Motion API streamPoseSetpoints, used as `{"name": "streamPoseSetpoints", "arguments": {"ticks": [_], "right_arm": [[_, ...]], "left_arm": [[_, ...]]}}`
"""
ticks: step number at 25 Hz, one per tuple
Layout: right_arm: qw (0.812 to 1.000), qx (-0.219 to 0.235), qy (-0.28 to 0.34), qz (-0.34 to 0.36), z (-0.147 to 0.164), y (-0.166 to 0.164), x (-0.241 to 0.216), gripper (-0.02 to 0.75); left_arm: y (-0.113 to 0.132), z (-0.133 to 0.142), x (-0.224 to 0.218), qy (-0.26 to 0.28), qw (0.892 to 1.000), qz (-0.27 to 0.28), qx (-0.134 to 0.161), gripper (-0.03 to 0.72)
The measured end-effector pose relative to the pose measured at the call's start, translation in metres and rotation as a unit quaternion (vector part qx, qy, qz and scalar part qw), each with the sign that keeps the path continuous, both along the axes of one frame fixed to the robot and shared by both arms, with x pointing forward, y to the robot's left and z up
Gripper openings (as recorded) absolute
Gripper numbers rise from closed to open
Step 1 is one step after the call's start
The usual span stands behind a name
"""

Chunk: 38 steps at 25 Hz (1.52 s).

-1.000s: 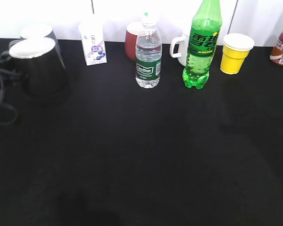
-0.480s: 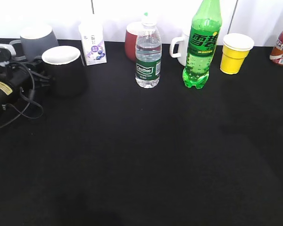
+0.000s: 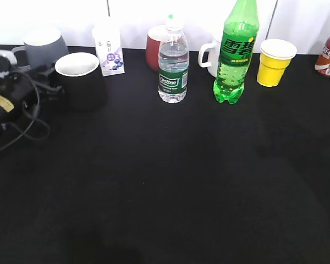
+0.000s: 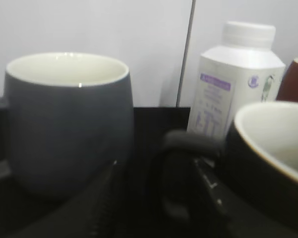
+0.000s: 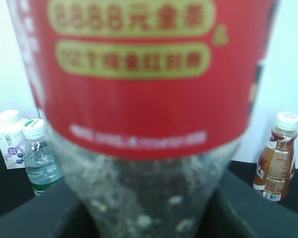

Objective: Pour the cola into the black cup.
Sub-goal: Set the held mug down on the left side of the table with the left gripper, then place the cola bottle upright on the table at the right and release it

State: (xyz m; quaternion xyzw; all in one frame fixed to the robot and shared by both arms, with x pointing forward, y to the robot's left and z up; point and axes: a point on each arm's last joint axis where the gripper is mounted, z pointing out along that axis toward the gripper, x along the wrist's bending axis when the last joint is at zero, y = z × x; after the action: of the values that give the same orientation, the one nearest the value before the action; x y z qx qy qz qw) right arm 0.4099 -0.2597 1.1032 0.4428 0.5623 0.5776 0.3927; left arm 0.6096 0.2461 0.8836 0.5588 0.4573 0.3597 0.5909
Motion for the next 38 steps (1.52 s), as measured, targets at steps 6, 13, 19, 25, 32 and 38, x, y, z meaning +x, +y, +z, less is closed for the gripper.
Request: {"name": "streamPoseSetpoints", "arguments": {"ticks": [6, 13, 19, 25, 32, 38], "right_arm": [[1.000, -0.003, 0.000, 0.001, 0.000, 0.000, 0.000, 0.367], [0.999, -0.037, -0.013, -0.020, 0.000, -0.004, 0.002, 0.367], [0.996, -0.035, -0.035, -0.078, -0.013, -0.015, 0.039, 0.367], [0.990, -0.035, -0.002, -0.135, -0.079, -0.022, 0.081, 0.367], [0.981, -0.054, 0.022, -0.188, -0.168, -0.031, 0.097, 0.367], [0.980, -0.054, 0.030, -0.188, -0.191, -0.027, 0.141, 0.367]], "left_arm": [[0.005, -0.015, -0.023, 0.043, 0.999, 0.006, 0.001, 0.335], [0.019, 0.042, -0.093, 0.017, 1.000, -0.003, 0.008, 0.312], [0.017, 0.137, -0.182, -0.099, 0.994, -0.029, 0.025, 0.230], [0.039, 0.183, -0.269, -0.128, 0.986, 0.087, 0.054, 0.230], [0.043, 0.183, -0.279, -0.123, 0.985, 0.106, 0.056, 0.230], [0.043, 0.183, -0.279, -0.122, 0.985, 0.106, 0.055, 0.230]]}}
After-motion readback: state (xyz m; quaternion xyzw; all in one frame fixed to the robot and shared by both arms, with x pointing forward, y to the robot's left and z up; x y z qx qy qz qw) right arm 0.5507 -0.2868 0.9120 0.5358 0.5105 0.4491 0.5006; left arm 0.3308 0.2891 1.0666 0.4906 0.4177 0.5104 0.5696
